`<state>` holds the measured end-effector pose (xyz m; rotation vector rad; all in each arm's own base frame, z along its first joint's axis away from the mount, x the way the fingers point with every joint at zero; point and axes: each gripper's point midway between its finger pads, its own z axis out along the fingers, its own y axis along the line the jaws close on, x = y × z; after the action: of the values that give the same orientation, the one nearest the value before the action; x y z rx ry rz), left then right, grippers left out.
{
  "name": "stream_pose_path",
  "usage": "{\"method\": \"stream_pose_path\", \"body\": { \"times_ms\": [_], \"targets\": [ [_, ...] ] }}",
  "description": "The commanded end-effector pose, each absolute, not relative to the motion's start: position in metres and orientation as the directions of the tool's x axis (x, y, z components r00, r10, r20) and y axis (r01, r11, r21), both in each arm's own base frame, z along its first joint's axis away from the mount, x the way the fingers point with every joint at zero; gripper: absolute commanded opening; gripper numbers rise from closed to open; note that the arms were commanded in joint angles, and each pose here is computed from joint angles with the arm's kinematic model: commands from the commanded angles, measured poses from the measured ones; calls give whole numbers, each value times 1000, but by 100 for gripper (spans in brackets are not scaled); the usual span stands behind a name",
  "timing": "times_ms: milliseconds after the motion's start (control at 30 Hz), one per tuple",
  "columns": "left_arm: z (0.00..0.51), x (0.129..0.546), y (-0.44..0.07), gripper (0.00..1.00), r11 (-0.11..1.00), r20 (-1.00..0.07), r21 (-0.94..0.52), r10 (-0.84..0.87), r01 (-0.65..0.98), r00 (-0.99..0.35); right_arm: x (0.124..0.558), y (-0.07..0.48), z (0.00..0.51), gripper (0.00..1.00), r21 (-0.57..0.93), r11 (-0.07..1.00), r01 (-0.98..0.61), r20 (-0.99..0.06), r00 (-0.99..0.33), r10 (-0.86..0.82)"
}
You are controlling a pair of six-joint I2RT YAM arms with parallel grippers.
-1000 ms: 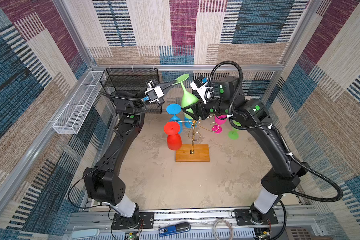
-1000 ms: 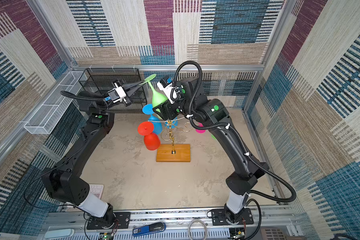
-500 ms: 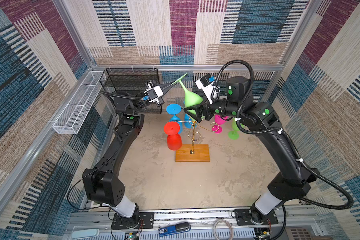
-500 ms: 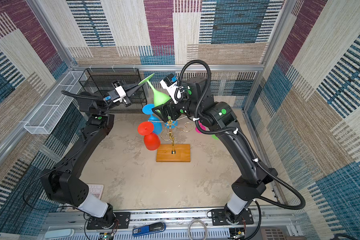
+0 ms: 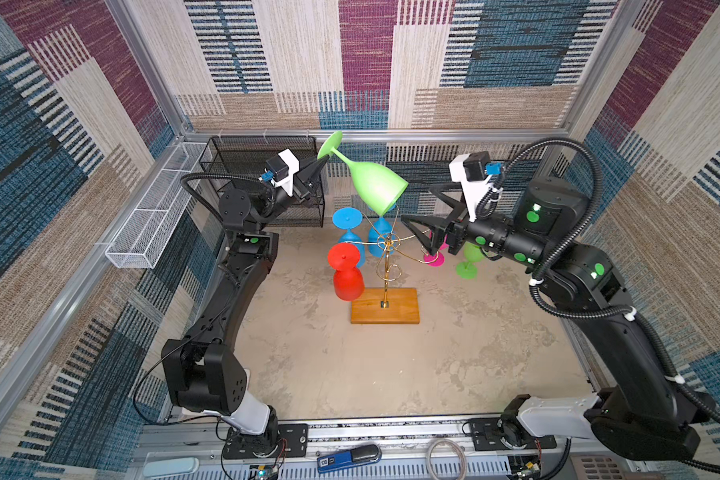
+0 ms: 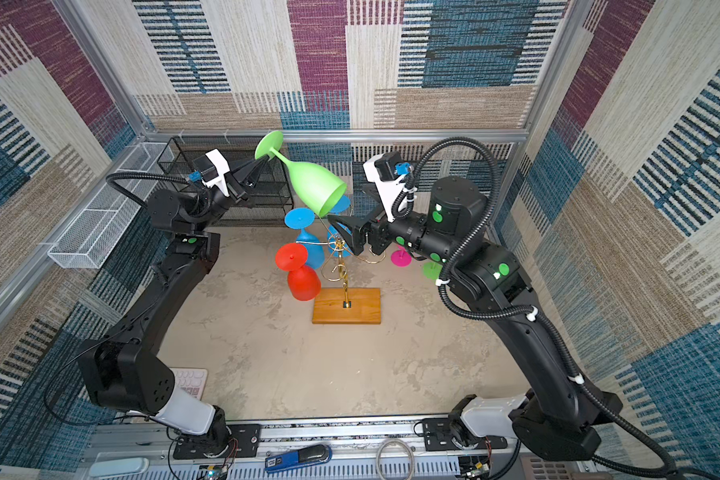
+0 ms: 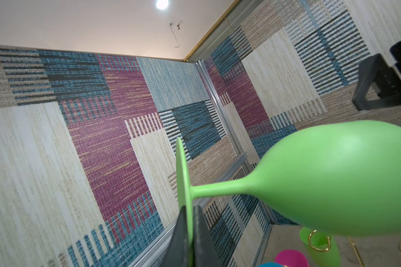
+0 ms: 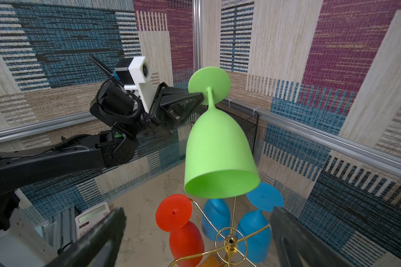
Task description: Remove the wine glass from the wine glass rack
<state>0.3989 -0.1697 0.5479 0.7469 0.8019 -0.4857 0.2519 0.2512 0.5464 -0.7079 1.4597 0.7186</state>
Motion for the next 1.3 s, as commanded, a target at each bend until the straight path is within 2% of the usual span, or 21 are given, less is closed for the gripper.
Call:
{"method": "stream_pose_path", "body": {
  "times_ms": [0,200,500,967,1067,1267],
  "targets": [
    [557,397,-157,0,682,-816,257,-227,684,532,247,237,569,93,22,648,-762,-993,58,102],
    [549,395,-154,0,664,-844,139,-308,734,439,261,244,562,83,48,655,-754,-992,40,119],
    [540,392,-154,0,646,-853,97,-337,757,397,296,269,560,71,74,665,-743,-990,27,140],
    [537,385,-156,0,614,-851,85,-365,785,377,339,287,550,59,86,715,-694,-991,12,131],
    [537,384,-157,0,603,-851,78,-374,794,368,345,292,547,51,83,713,-697,-993,5,121],
    [535,384,-159,0,583,-856,67,-383,809,346,346,306,544,27,84,671,-737,-993,-9,114]
  ]
}}
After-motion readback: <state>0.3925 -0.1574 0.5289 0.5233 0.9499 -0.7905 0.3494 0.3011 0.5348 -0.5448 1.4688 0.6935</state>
